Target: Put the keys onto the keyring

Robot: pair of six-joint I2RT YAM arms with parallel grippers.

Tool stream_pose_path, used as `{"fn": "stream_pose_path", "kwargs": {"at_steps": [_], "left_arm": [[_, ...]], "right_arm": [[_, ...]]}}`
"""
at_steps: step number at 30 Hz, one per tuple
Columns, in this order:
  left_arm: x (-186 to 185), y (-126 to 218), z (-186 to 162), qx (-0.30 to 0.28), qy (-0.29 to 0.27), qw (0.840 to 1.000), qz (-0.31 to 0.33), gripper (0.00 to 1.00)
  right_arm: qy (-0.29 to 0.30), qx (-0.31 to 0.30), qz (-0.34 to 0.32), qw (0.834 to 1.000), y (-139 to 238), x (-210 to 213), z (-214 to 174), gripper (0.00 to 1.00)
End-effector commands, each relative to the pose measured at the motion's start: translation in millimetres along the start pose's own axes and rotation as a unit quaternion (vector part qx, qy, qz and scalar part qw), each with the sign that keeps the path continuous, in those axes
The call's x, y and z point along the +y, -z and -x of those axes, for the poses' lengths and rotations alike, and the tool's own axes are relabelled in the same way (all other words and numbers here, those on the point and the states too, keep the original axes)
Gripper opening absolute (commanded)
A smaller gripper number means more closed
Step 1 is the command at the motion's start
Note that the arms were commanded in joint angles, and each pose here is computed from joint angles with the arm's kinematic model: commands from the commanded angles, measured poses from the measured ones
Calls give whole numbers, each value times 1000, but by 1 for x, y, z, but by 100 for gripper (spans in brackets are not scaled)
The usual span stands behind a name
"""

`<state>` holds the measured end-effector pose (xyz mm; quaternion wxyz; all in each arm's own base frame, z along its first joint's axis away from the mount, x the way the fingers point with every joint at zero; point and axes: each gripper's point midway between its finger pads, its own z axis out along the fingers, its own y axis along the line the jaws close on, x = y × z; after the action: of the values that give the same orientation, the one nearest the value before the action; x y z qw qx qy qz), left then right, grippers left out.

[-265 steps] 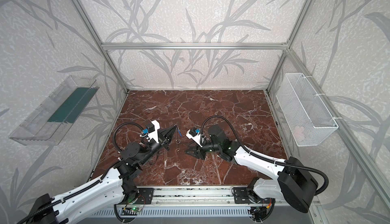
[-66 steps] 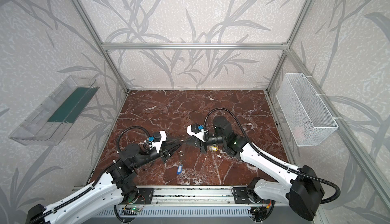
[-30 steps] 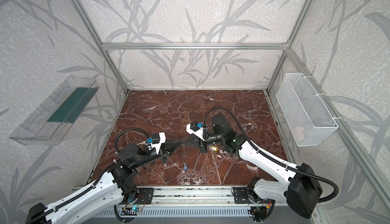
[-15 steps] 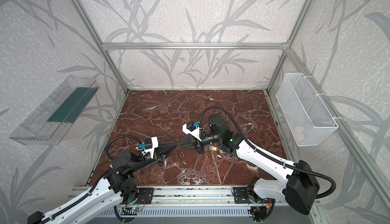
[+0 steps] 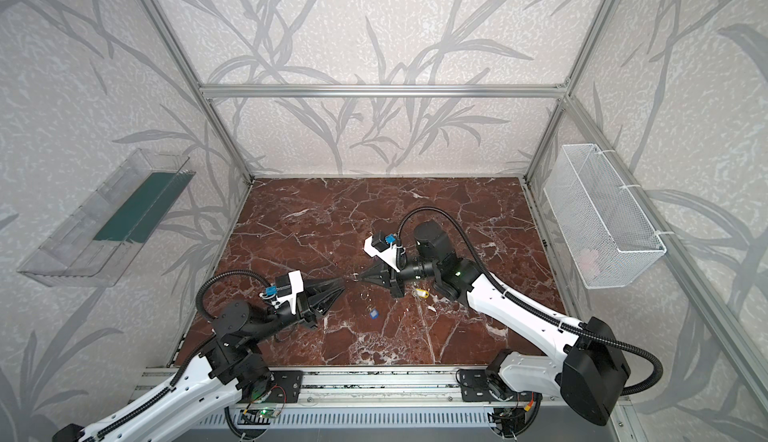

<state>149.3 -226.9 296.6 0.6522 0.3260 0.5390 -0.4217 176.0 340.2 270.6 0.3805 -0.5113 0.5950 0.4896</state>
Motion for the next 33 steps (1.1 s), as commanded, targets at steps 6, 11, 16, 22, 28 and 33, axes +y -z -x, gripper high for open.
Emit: {"fn": "stream_pose_path", "kwargs": {"at_steps": [6,11,16,22,28,33], "left_arm": [[1,-12,2,56,8,998,-3,27],[2,-18,-4,96,9,995,-5,27],[-2,-22,-11,130,17,991,-22,27],[-8,-27,-16,145,24,988,-43,27],[-8,-27,-19,156,24,986,-46,26],[-8,-27,-20,156,22,986,-47,26]], "right_arm": [[42,11,2,999,7,8,7,0],[54,37,0,998,10,11,3,0],[65,45,-4,997,14,13,4,0],[68,60,-3,996,16,14,1,0],[73,64,2,995,17,17,1,0],[74,65,6,995,18,19,1,0]]}}
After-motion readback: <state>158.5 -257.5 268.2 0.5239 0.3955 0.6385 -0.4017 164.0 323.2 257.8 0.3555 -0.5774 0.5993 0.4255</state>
